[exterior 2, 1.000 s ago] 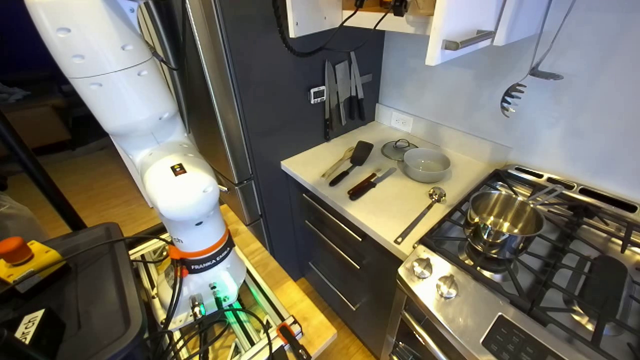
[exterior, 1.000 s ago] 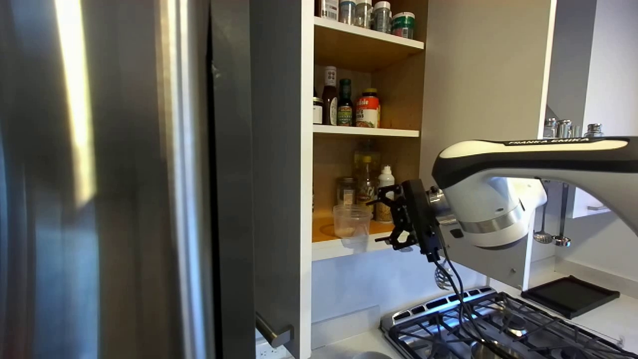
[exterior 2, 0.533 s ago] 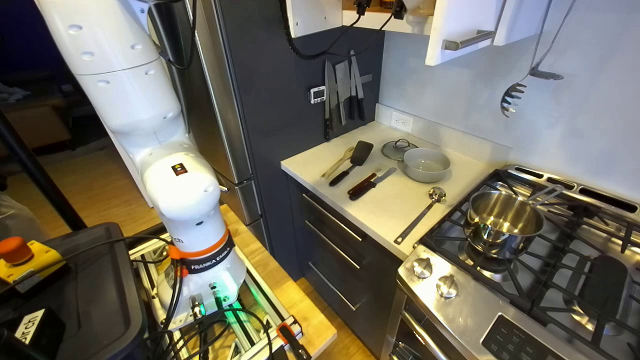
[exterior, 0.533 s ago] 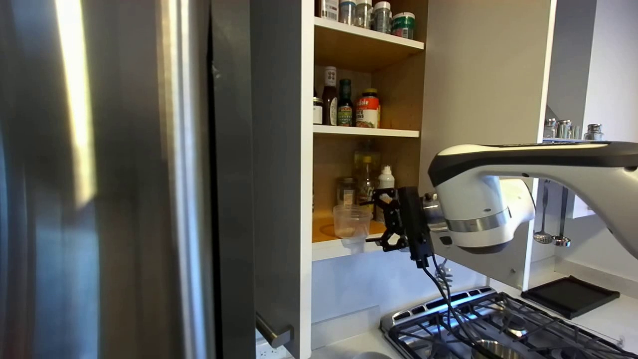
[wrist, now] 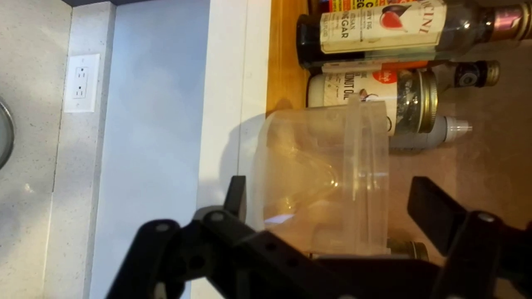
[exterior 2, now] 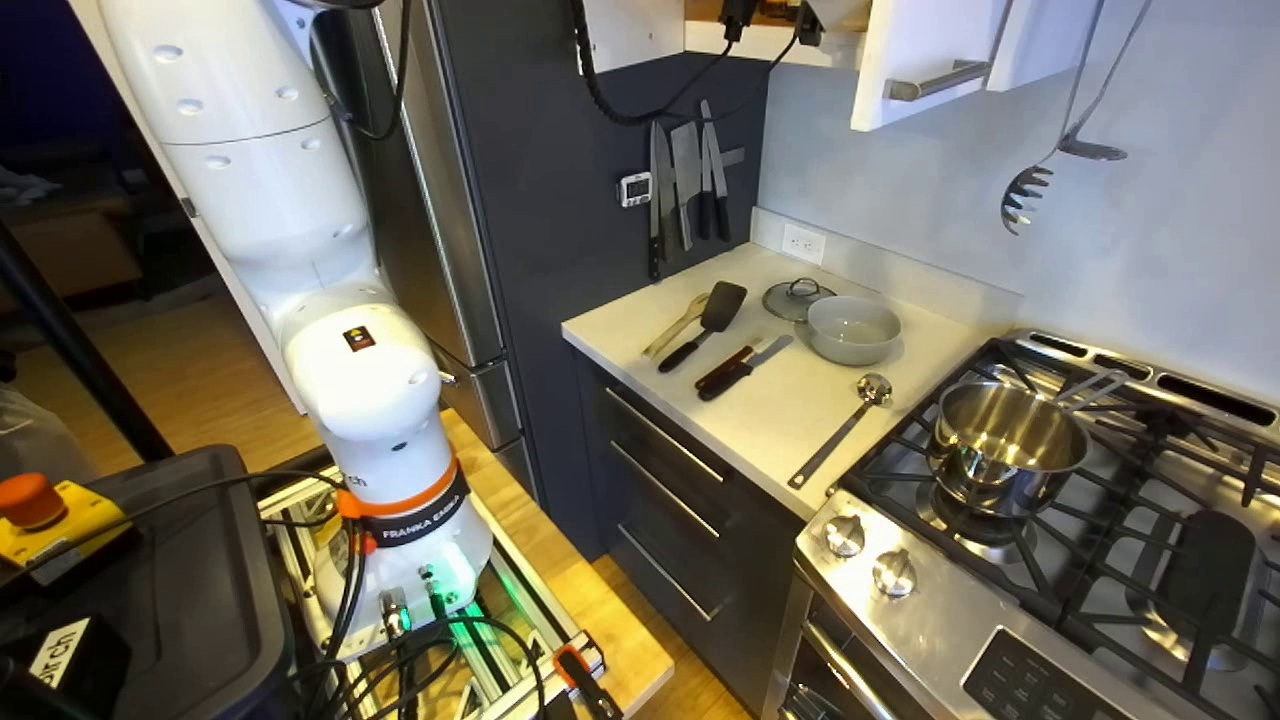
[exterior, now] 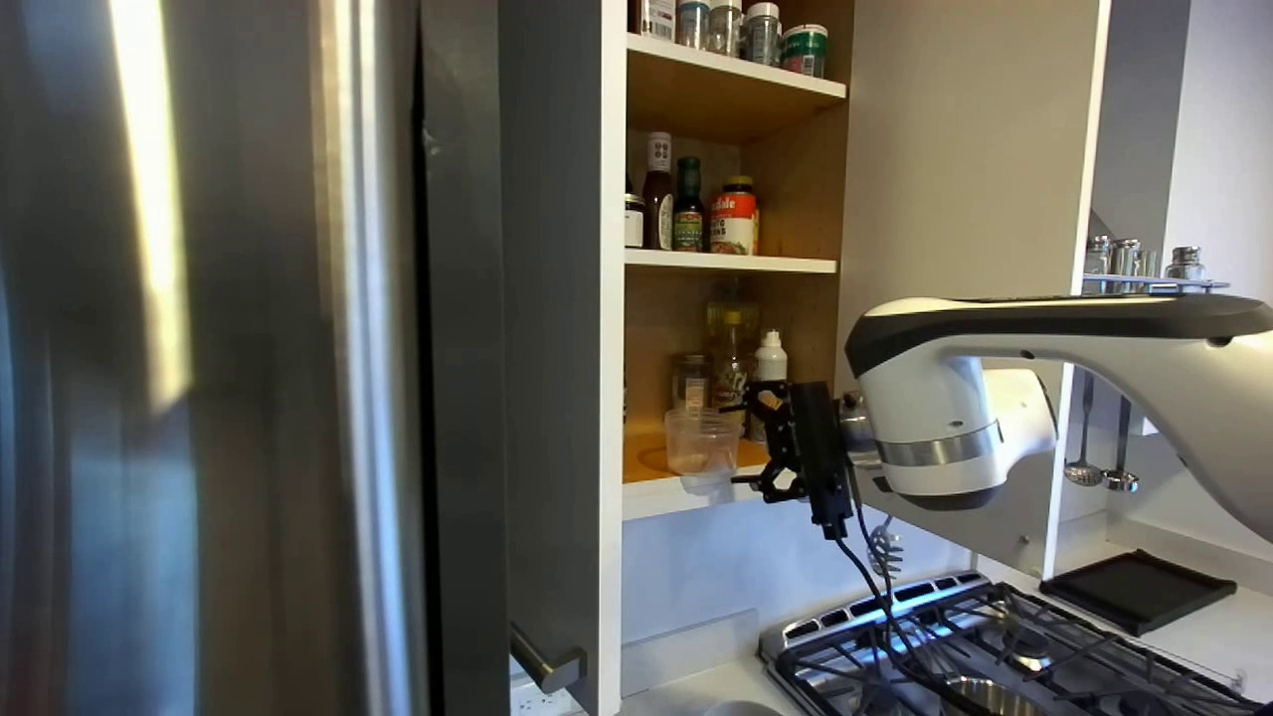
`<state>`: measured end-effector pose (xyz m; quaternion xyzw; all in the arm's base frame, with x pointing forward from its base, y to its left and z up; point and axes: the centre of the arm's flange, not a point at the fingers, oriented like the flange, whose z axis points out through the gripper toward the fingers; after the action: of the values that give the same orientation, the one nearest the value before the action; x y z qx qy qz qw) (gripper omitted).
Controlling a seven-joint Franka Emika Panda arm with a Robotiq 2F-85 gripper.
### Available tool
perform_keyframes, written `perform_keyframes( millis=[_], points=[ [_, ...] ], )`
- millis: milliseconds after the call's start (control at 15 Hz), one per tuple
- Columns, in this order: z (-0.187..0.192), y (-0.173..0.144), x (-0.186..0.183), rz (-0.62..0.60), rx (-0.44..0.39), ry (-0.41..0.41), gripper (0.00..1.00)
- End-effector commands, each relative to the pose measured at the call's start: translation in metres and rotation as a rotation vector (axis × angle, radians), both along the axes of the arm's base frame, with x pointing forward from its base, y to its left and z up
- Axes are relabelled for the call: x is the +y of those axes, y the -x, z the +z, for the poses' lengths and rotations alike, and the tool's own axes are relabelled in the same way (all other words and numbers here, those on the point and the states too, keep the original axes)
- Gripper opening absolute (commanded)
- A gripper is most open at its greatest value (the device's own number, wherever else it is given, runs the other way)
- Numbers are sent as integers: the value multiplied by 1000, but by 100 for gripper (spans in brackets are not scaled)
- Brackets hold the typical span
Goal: Flip the container over on the shelf
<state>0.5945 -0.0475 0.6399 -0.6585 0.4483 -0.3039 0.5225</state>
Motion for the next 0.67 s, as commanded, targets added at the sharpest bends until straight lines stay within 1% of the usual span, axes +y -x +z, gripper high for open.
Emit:
perform_keyframes(
  millis=[0,67,200,467,533,600],
  points=[
    [-2,-5,-1,-20,-24,-11,70],
    [-2,-5,-1,-22,-26,-10,60],
    [-1,-6,-2,-25,-28,-11,44],
    [0,-7,-2,-29,-32,-13,15],
    [0,-7,-2,-30,-32,-14,6],
    [0,-8,-2,-31,-32,-14,4]
  ],
)
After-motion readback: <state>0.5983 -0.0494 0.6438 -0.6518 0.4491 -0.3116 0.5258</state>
